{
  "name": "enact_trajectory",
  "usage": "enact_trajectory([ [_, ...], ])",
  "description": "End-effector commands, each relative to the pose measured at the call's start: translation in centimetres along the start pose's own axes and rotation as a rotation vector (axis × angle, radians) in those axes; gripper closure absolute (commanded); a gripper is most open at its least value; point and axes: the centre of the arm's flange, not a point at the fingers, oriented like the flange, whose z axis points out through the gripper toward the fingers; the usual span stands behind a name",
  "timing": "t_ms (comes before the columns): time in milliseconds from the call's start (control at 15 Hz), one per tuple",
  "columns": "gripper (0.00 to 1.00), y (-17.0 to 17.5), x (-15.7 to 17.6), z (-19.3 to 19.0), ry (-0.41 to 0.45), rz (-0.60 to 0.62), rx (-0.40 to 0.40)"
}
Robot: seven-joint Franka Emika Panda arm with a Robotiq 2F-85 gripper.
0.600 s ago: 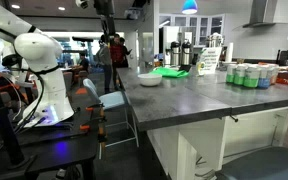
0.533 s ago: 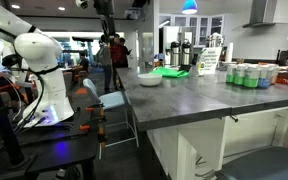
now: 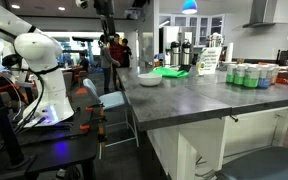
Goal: Take the marker out of the bowl and put it on the table
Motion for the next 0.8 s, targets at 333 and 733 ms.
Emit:
enact_trajectory([
  [333, 0.00, -5.5, 8.2, 2.3, -0.048, -0.084, -0.133],
  [733, 0.00, -10.0, 17.8, 8.8, -0.046, -0.054, -0.206],
])
